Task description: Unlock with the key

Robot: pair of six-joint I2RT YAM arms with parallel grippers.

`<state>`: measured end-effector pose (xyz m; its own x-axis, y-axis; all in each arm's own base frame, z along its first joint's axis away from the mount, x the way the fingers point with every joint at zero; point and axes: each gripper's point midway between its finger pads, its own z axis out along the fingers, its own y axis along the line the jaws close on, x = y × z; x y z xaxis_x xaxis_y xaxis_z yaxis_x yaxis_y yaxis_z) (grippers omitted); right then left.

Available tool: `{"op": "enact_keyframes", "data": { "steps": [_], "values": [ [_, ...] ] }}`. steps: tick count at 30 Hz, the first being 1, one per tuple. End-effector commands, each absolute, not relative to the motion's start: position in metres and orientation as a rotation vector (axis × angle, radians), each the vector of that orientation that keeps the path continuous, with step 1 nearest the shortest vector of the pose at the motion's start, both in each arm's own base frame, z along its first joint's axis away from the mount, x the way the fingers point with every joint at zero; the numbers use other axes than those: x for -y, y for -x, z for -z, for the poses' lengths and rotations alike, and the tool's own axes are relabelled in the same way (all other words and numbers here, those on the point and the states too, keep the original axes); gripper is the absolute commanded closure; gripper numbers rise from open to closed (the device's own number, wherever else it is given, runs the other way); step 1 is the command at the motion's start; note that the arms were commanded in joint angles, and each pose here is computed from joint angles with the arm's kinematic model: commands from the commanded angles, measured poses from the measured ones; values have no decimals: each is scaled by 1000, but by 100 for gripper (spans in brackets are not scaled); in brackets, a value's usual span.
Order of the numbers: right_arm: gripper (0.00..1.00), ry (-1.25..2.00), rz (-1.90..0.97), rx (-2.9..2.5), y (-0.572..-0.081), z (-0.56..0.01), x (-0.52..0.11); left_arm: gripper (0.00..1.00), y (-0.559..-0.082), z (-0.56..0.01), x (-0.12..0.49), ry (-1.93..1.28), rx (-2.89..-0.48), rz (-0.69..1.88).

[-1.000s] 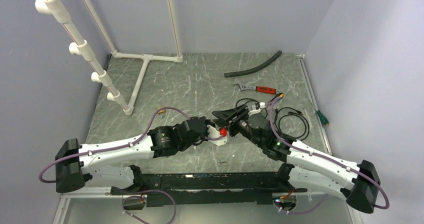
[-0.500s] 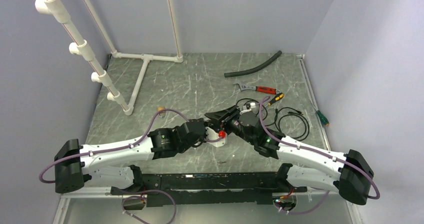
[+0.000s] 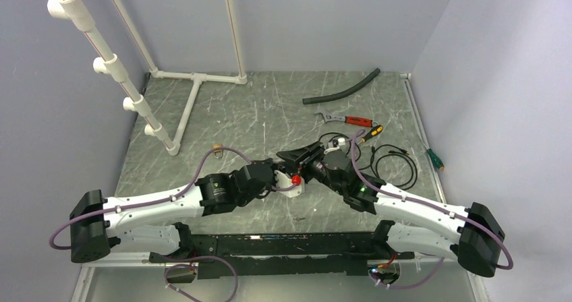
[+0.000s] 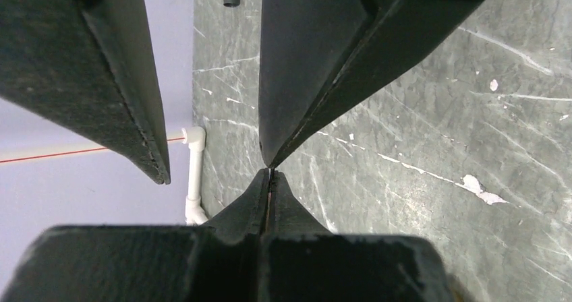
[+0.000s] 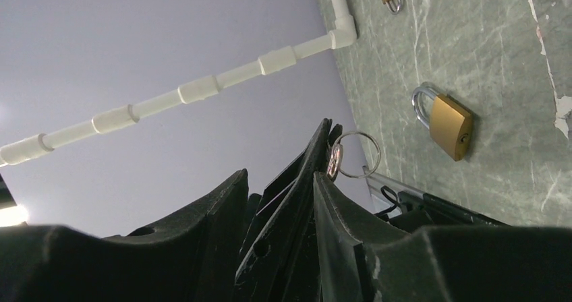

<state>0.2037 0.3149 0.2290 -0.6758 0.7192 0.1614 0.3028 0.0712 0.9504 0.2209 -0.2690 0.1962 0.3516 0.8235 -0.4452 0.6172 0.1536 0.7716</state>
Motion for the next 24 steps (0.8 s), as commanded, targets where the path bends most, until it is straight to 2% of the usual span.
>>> {"op": "enact_keyframes", "data": {
  "steps": [1, 9, 24],
  "values": [
    [56, -948, -1649, -2027, -200, -242, -320, 100, -236, -222, 266, -1394, -1350, -259],
    [53, -987, -1595, -2031, -198, -239, -307, 100, -249, -225, 257, -1336, -1397, -285],
    [55, -1125, -1548, -1879, -227, -251, -293, 100, -228, -243, 267, -1340, -1321, -87]
  ]
}}
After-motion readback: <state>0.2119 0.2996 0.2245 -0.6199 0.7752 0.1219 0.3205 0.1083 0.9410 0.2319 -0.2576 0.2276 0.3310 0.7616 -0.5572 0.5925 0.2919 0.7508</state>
